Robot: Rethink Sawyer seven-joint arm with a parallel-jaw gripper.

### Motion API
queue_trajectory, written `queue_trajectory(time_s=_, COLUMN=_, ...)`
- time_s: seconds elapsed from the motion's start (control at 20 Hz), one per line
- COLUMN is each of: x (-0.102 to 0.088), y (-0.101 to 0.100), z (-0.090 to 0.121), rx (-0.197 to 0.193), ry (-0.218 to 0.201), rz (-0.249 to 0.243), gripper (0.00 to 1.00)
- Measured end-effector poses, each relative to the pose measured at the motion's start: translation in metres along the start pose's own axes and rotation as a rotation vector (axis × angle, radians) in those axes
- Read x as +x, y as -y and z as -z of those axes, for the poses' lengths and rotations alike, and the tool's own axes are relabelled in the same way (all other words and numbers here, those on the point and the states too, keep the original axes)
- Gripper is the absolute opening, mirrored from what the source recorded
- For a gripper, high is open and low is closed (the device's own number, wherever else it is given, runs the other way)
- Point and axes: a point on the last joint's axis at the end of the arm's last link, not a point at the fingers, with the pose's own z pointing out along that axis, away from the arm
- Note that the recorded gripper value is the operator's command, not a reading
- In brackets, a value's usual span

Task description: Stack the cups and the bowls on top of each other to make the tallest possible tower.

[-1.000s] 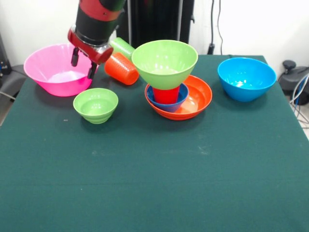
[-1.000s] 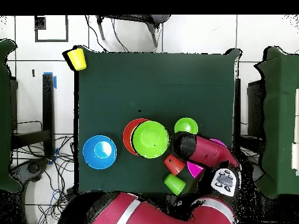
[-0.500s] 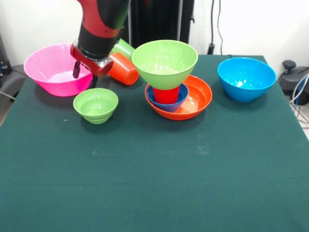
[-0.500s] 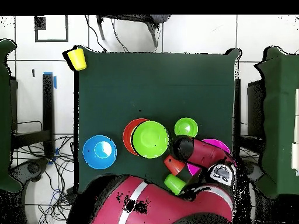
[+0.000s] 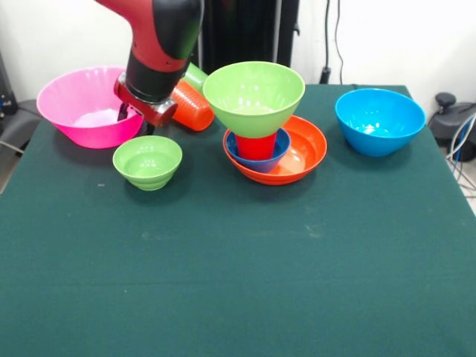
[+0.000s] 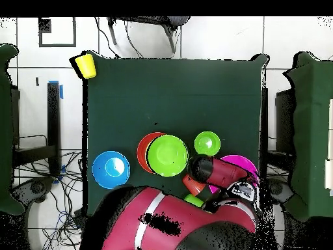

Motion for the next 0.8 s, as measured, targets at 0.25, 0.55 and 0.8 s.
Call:
queue_trajectory(time_s=0.25, x=0.004, y=-0.004, z=0.001, rx=0.006, ry=0.001, rz=0.016, gripper=0.0)
queue_trajectory(time_s=0.55, x=0.0, y=0.005, z=0.006, rx=0.026, ry=0.015, rz=0.011, gripper=0.0)
queue_trajectory(time_s=0.8, x=0.0, y=0.004, z=0.005, rx=0.027, ry=0.014, rz=0.013, gripper=0.0)
